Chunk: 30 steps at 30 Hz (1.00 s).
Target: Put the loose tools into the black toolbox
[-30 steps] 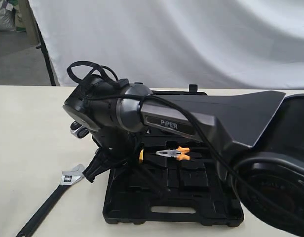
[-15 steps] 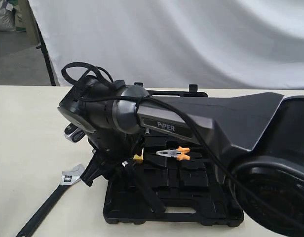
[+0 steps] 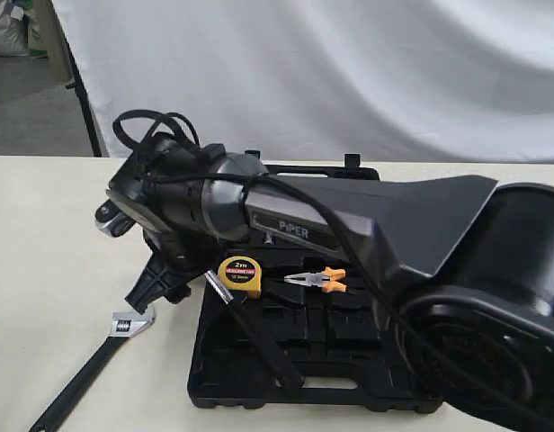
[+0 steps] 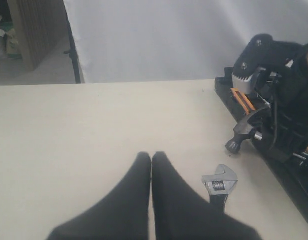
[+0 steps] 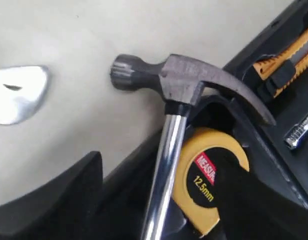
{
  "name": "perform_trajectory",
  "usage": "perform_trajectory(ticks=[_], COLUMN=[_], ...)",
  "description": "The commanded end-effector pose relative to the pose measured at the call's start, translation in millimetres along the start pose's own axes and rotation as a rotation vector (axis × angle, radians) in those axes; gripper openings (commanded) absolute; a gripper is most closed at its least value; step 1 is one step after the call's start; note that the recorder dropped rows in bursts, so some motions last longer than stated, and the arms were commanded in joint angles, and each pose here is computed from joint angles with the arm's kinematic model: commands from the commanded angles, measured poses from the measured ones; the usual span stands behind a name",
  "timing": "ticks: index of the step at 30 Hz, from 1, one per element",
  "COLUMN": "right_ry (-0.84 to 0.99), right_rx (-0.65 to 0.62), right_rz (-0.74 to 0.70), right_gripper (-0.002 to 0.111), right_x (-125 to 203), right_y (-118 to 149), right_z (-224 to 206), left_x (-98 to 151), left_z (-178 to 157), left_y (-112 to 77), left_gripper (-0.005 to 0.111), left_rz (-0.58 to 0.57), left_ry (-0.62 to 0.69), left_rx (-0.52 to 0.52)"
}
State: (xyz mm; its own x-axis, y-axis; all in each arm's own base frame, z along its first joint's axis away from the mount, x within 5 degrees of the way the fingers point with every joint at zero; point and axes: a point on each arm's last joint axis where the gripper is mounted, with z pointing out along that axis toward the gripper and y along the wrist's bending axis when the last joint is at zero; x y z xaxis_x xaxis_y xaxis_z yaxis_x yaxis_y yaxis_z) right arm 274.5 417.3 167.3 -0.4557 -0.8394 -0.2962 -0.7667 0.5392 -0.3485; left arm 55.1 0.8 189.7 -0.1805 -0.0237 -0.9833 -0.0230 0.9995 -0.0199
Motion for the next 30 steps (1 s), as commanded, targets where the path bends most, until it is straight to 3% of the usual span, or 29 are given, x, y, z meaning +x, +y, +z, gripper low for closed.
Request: perform_trajectory(ticks=[1, 3, 8, 13, 23, 27, 30], right_ry=[0.01, -0.004, -0.026, -0.075, -0.186, -0.191, -0.153], right_rx=[0.031, 0.03, 0.026, 0.019, -0.004, -0.149, -0.351], right_rz=[-0.002, -0.006, -0.007, -0.004, 0.001, -0.078, -0.179], right_gripper=[0.054, 0.042, -0.001, 0.0, 0.0, 0.0, 0.0], right_x=[3, 2, 0, -7, -13, -6, 4], right_y=[-11, -11, -9, -7, -40, -51, -60], right_z=[29, 33, 32, 8, -81, -109, -112], left_x=[1, 1, 1, 1, 1, 1, 1], left_z=[0, 0, 0, 0, 0, 0, 0], left_y=[0.1, 0.1, 0.1, 0.1, 0.1, 0.1, 0.1], left_gripper=[0.001, 0.001, 0.001, 0.001, 0.001, 0.001, 0.001], left_rz=[-0.014, -0.012, -0.012, -0.012, -0.012, -0.012, -0.012], left_ry=[0.001, 0.001, 0.001, 0.001, 0.001, 0.001, 0.001], left_rx=[-0.002, -0.003, -0.003, -0.003, -0.003, -0.003, -0.003])
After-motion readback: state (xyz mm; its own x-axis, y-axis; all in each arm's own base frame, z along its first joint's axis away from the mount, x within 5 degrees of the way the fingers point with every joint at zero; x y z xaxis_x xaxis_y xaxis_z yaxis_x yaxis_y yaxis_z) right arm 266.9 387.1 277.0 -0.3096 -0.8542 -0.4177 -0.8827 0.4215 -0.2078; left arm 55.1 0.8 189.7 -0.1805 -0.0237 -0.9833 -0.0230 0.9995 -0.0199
